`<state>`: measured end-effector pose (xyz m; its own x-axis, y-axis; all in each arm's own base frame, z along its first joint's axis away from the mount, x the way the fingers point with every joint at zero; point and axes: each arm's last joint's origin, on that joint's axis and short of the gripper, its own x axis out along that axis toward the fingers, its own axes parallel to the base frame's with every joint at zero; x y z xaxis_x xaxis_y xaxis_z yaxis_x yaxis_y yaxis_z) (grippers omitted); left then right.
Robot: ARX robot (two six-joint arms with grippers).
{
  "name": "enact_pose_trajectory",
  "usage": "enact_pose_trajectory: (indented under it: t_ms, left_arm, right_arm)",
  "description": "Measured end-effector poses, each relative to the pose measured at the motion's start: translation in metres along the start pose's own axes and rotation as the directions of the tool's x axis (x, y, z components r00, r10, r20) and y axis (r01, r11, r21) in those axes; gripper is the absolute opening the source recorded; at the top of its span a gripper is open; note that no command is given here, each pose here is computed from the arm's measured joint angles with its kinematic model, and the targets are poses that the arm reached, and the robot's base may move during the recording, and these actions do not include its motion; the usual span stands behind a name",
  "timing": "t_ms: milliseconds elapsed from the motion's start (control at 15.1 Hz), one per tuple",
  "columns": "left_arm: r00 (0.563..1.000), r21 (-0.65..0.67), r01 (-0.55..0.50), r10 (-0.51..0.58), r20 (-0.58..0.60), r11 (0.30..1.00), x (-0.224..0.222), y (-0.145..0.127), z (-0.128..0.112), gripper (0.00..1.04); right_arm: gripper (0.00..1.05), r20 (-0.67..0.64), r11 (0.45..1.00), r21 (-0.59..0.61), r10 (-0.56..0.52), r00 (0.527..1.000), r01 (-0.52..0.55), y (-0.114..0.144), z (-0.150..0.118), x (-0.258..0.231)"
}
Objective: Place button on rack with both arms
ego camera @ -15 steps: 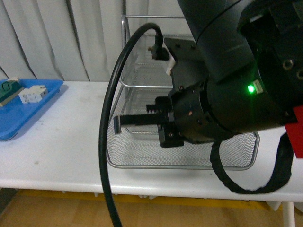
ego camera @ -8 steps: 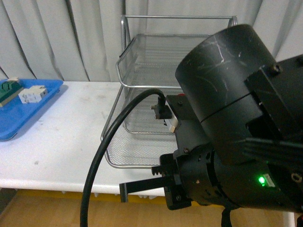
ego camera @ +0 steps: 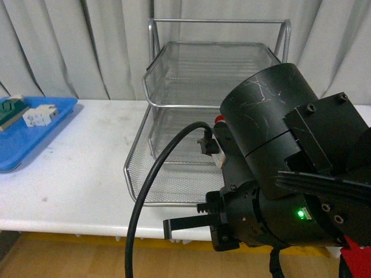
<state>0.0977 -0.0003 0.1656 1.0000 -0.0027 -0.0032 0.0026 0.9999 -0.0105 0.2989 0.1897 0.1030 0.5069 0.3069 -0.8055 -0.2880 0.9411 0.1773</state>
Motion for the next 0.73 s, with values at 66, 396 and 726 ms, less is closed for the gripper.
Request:
enact_pose_trajectory:
  t_ms: [66, 396, 726]
  left_arm:
    - [1.0, 0.0, 0.0, 0.0, 0.0, 1.0, 0.0, 0.0, 0.0, 0.98]
    - [1.0, 0.0, 0.0, 0.0, 0.0, 1.0, 0.0, 0.0, 0.0, 0.98]
    - [1.0, 0.0, 0.0, 0.0, 0.0, 1.0, 0.0, 0.0, 0.0, 0.98]
  right_arm:
    - [0.02, -0.005, 1.0, 0.004, -0.005, 1.0, 0.005, -0.002, 0.0, 0.002]
    - [0.02, -0.003, 0.999, 0.027, -0.04, 0.999, 0.04, -0.013, 0.007, 0.005]
    - [0.02, 0.03, 0.997, 0.039, -0.062, 0.998, 0.061, -0.024, 0.02, 0.004]
